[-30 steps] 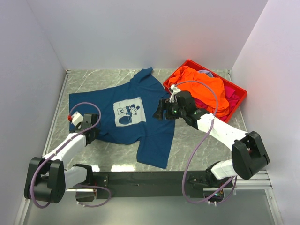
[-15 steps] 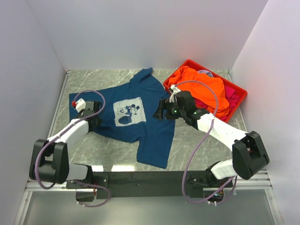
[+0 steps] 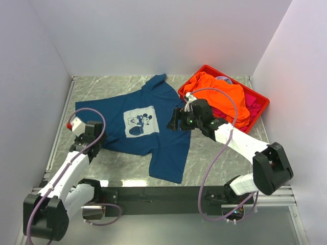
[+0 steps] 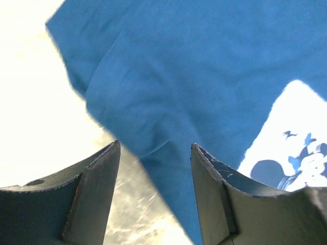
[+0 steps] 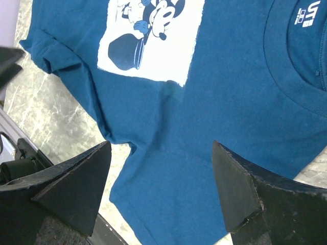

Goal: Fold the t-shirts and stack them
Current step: Flatten the tshirt out

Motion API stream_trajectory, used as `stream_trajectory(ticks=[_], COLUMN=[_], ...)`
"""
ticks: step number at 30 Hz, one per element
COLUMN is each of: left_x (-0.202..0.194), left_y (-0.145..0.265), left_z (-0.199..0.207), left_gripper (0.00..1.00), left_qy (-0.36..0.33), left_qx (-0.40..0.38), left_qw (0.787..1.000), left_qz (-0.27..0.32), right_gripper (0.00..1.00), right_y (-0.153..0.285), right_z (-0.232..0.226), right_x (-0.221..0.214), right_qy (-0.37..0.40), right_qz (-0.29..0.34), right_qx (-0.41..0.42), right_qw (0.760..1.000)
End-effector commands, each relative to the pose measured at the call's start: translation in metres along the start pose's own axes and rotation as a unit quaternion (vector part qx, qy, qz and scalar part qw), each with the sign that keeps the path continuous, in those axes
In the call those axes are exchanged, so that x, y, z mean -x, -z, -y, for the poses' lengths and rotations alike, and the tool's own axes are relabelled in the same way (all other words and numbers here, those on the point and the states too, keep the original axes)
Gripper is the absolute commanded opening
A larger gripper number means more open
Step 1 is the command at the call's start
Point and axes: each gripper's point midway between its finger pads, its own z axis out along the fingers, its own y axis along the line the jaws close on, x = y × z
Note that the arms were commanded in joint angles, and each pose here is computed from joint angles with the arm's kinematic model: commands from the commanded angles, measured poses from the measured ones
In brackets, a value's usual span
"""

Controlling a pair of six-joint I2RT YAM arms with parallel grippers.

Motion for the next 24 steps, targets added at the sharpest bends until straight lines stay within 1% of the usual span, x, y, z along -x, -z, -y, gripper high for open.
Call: stream_trajectory(ticks=[1, 3, 5, 10, 12, 13, 15, 16, 18, 19, 22, 24], left_x=[-0.026, -0.034, -0.042, -0.047, -0.047, -0.046, -0.044, -0.042, -0.035, -0.03, -0.019, -0.015], left_y=[-0.005, -0.007, -0.013, -0.024, -0.026, -0.027, -0.027, -0.026, -0.026, -0.025, -0.023, -0.022], left_z=[-0.014, -0.01, -0.013, -0.012, -0.012, -0.011, -0.01, -0.009, -0.01, -0.009, -0.005, -0.002], left_gripper=[0.63, 0.63, 0.63, 0.63, 0.59, 0.52, 0.44, 0.36, 0.26, 0.16, 0.01, 0.01], left_qy=[0.005, 0.004, -0.002, 0.002, 0.002, 0.001, 0.0, -0.001, -0.009, -0.01, -0.021, -0.03], left_qx=[0.019, 0.013, 0.026, 0.035, 0.037, 0.038, 0.038, 0.037, 0.042, 0.043, 0.044, 0.043], left_qw=[0.999, 0.998, 0.997, 0.997, 0.997, 0.997, 0.997, 0.997, 0.998, 0.998, 0.998, 0.998], left_qz=[-0.04, -0.057, -0.071, -0.071, -0.071, -0.069, -0.066, -0.064, -0.053, -0.045, -0.033, -0.031], right_gripper=[0.85, 0.85, 0.85, 0.85, 0.85, 0.85, 0.85, 0.85, 0.85, 0.85, 0.86, 0.85], right_y=[-0.002, -0.002, -0.001, 0.002, 0.002, 0.001, 0.0, -0.001, -0.001, -0.003, -0.004, -0.005], right_z=[-0.004, -0.005, -0.005, -0.004, -0.004, -0.003, -0.003, -0.002, -0.002, -0.002, -0.002, -0.001], right_x=[0.008, 0.008, 0.009, 0.01, 0.01, 0.009, 0.009, 0.007, 0.009, 0.007, 0.007, 0.006], right_qy=[0.008, 0.009, 0.009, 0.01, 0.011, 0.01, 0.011, 0.01, 0.01, 0.009, 0.009, 0.008], right_qz=[0.013, 0.013, 0.014, 0.019, 0.019, 0.018, 0.016, 0.013, 0.015, 0.012, 0.011, 0.009], right_qx=[0.013, 0.014, 0.013, 0.009, 0.008, 0.008, 0.008, 0.008, 0.007, 0.007, 0.008, 0.007], right_qw=[1.0, 1.0, 1.0, 1.0, 1.0, 1.0, 1.0, 1.0, 1.0, 1.0, 1.0, 1.0])
